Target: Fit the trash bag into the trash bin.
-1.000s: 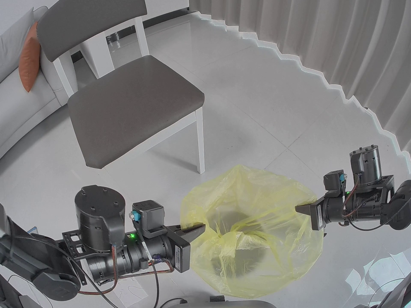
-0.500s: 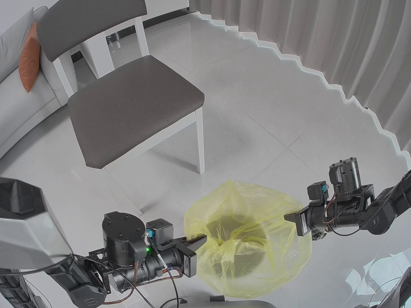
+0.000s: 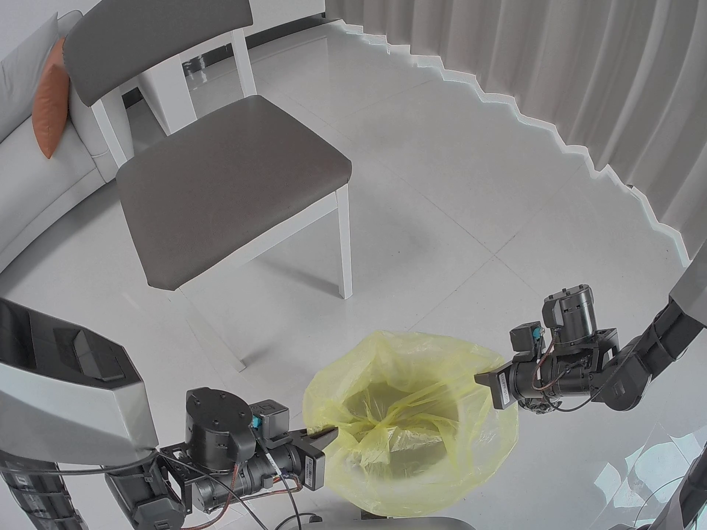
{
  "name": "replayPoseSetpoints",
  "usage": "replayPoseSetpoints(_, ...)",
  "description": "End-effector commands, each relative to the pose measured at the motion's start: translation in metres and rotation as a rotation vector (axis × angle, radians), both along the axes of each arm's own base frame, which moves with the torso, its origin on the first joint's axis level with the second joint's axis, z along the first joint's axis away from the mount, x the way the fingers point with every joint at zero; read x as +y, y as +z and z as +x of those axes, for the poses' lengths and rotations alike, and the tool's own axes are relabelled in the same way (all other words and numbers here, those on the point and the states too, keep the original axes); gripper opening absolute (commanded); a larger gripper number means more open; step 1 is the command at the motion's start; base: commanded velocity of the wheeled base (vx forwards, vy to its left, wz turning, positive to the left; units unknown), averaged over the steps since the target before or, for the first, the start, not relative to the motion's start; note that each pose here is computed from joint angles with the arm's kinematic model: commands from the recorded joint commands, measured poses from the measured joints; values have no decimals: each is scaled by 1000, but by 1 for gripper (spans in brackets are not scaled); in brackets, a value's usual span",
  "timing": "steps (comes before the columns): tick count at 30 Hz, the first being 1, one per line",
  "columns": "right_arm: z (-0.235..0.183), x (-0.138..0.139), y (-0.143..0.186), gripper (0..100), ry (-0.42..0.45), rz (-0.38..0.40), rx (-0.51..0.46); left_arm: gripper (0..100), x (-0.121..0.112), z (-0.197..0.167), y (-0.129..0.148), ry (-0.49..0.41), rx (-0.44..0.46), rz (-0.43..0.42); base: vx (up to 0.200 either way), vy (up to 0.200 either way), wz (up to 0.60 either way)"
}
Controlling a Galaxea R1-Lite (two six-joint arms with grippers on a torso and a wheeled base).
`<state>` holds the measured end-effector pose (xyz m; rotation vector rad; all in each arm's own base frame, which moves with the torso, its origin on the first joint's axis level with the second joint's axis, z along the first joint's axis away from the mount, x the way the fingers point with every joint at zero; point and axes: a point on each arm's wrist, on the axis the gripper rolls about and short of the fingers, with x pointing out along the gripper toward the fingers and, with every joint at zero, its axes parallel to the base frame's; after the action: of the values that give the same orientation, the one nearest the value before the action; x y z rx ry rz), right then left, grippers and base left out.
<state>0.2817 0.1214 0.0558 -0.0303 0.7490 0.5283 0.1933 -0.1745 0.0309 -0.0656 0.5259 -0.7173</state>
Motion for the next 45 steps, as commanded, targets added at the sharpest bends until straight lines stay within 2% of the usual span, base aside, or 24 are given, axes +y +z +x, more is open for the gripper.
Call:
replayPoseSetpoints(1, 3, 1, -13, 0, 2, -12, 34, 0, 6, -5, -8, 4, 27, 26, 0, 0, 0)
replayPoseSetpoints(8, -1, 4, -17, 0, 16, -20, 49, 0, 12, -13, -10, 4, 26, 26, 0, 0, 0)
replayPoseSetpoints(16, -1, 5, -21, 0, 17, -26, 63, 0, 7, -10, -28, 13, 33, 47, 0, 0, 0)
replayPoseSetpoints(26, 5, 7, -30, 0, 22, -33, 72, 0, 1, 1, -38, 25, 36, 42, 0, 0, 0)
replayPoseSetpoints(30, 11, 9, -35, 0, 20, -28, 57, 0, -2, 9, -42, 36, 29, 34, 0, 0, 0)
replayPoseSetpoints(39, 20, 8, -28, 0, 12, 8, -46, 0, -6, 21, -42, 49, 3, 8, 0, 0, 0)
replayPoseSetpoints(43, 14, 6, -34, 0, 28, -11, -47, 0, -6, 20, -44, 45, 11, 17, 0, 0, 0)
replayPoseSetpoints(45, 14, 5, -47, 0, 48, -45, -36, 0, -7, 22, -49, 51, 16, 23, 0, 0, 0)
